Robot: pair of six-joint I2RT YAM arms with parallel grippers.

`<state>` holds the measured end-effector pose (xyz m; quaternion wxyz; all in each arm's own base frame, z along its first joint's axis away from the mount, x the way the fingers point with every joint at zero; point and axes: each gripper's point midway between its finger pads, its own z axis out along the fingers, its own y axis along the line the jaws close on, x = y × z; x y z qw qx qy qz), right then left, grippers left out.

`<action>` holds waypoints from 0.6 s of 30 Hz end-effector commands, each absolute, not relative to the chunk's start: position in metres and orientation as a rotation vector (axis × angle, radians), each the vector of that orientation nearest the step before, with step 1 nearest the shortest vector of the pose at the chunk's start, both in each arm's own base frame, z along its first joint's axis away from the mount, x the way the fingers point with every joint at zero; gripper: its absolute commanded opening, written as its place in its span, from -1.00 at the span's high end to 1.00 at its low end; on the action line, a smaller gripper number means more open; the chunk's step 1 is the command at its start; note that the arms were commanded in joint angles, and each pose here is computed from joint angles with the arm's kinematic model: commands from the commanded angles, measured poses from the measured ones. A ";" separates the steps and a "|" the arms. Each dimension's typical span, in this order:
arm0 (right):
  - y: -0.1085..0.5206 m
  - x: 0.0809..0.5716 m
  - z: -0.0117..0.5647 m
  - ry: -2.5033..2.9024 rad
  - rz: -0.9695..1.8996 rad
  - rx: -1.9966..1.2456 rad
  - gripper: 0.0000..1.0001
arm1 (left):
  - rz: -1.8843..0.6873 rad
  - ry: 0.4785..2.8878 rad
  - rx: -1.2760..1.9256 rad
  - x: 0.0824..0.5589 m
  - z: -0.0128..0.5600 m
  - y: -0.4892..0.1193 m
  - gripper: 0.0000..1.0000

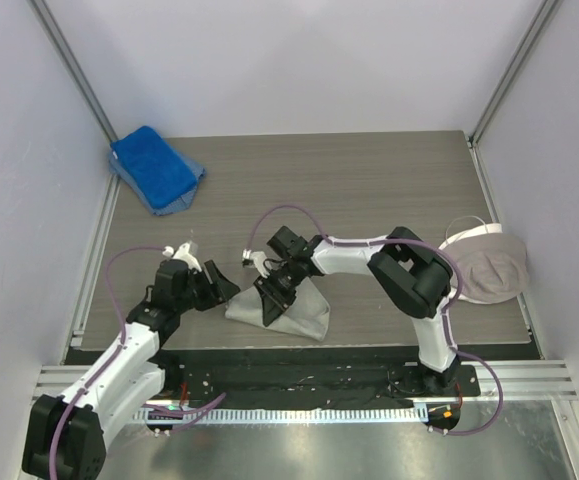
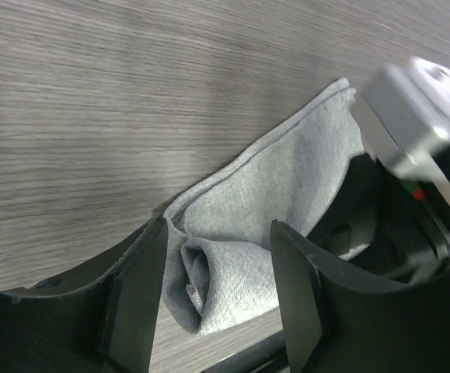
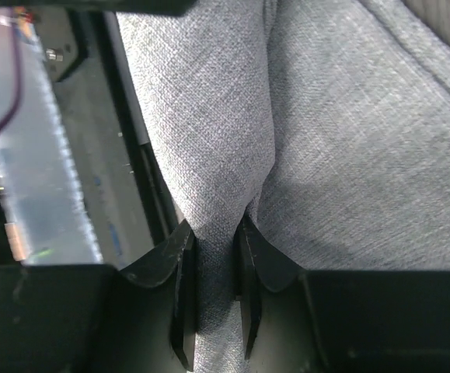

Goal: Fold the napkin, place the utensils inside, and roll it up
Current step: Roll the napkin with the utensil

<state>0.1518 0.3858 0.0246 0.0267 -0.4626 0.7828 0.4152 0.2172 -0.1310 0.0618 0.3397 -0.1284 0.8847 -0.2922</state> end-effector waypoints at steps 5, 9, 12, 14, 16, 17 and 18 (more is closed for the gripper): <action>0.374 0.150 0.015 2.612 1.510 -1.289 0.53 | -0.914 2.228 -0.234 0.219 0.074 -0.150 0.04; 0.373 0.156 0.006 2.638 1.512 -1.262 0.53 | -0.942 2.248 -0.223 0.215 0.067 -0.154 0.13; 0.374 0.158 0.005 2.635 1.510 -1.260 0.53 | -0.964 2.263 -0.216 0.212 0.062 -0.157 0.19; 0.373 0.162 0.003 2.640 1.498 -1.248 0.53 | -0.974 2.275 -0.215 0.210 0.059 -0.158 0.34; 0.373 0.165 0.002 2.641 1.493 -1.236 0.53 | -0.974 2.289 -0.219 0.207 0.054 -0.158 0.54; 0.373 0.166 0.002 2.641 1.489 -1.235 0.53 | -0.977 2.293 -0.218 0.207 0.053 -0.158 0.60; 0.374 0.168 0.003 2.640 1.481 -1.230 0.53 | -0.976 2.296 -0.219 0.206 0.052 -0.158 0.65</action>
